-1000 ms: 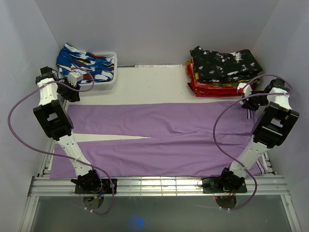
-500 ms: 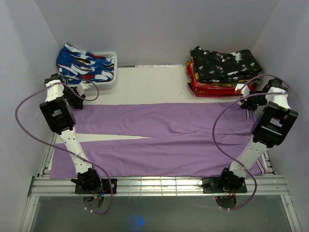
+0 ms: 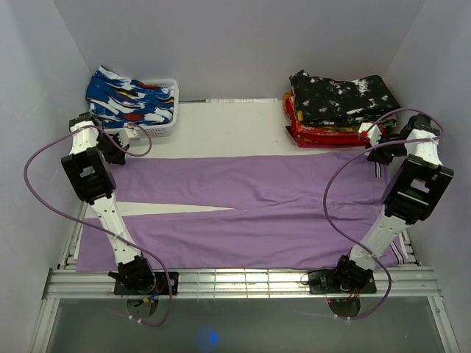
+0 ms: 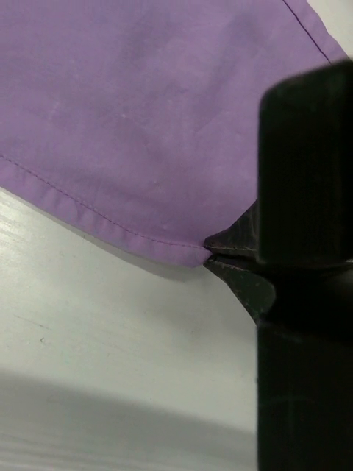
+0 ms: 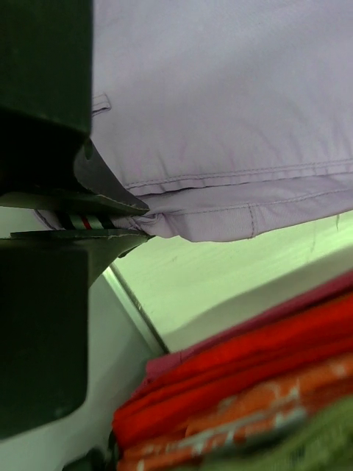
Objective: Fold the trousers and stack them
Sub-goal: Fold the trousers
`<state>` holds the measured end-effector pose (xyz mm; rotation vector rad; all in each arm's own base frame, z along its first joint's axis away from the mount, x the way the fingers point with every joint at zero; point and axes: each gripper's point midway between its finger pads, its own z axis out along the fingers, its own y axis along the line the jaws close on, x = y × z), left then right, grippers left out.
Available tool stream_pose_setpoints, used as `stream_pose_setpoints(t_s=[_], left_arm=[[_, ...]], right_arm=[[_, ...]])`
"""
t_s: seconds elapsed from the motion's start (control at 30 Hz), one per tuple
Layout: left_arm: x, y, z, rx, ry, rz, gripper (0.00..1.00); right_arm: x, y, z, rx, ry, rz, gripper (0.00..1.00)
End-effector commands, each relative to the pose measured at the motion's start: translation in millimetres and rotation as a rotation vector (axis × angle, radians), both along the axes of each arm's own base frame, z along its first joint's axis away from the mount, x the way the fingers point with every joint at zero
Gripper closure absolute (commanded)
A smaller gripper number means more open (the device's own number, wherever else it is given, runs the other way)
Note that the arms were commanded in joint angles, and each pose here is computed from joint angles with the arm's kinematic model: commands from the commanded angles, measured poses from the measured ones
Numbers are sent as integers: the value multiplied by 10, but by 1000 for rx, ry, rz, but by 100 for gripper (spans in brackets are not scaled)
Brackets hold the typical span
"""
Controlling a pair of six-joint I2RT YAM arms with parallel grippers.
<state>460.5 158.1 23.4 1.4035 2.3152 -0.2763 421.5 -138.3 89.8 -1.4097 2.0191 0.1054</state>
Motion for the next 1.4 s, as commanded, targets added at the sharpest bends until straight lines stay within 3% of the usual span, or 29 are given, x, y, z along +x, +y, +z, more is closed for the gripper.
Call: stream_pose_setpoints(t_s=[0.0, 0.03, 0.2, 0.3, 0.47, 0.53, 0.57, 0.6, 0.67, 0.7, 0.77, 0.83, 0.97, 1.2, 1.37], left_arm=[[101, 21, 170, 7, -60, 14, 94], [131, 11, 301, -9, -91, 38, 100], [280, 38, 842, -56, -254, 125, 100], [179, 38, 1179, -83, -325, 154, 100], [-325, 74, 1445, -109, -388, 196, 100], [-672, 69, 1525, -123, -415, 215, 100], [-897, -12, 1356, -159, -369, 233, 100], [-1052, -46, 1516, -137, -422, 195, 100], [-1408, 34, 1445, -125, -411, 224, 100], [-1686, -80, 1257, -165, -340, 239, 100], [-2070, 17, 1163, -115, -319, 238, 100], [-2602, -67, 832, -122, -157, 251, 100], [-3201, -79, 359, -86, 43, 310, 100], [-3379, 37, -103, 14, 145, 412, 100], [-2989, 91, -278, 67, 136, 506, 100]], right_arm=[[192, -22, 363, 15, -76, -39, 92], [207, -18, 412, 26, -81, -56, 92], [249, -4, 797, 49, -156, -83, 92], [95, 43, 958, 37, -187, -60, 92], [-368, 11, 994, -39, -225, -8, 92], [-610, 49, 1036, -60, -256, 23, 92], [-758, -32, 1126, -86, -279, 6, 92], [-852, -56, 1106, -126, -292, 52, 92], [-1218, -129, 884, -136, -218, 46, 92], [-1344, -166, 872, -164, -217, 50, 92], [-1689, -253, 640, -194, -147, 62, 92], [-1971, -316, 413, -230, -51, 109, 92], [-2432, -327, -14, -211, 116, 111, 92], [-2568, -227, -469, -168, 212, 90, 92], [-2409, -222, -620, -146, 246, 32, 92]])
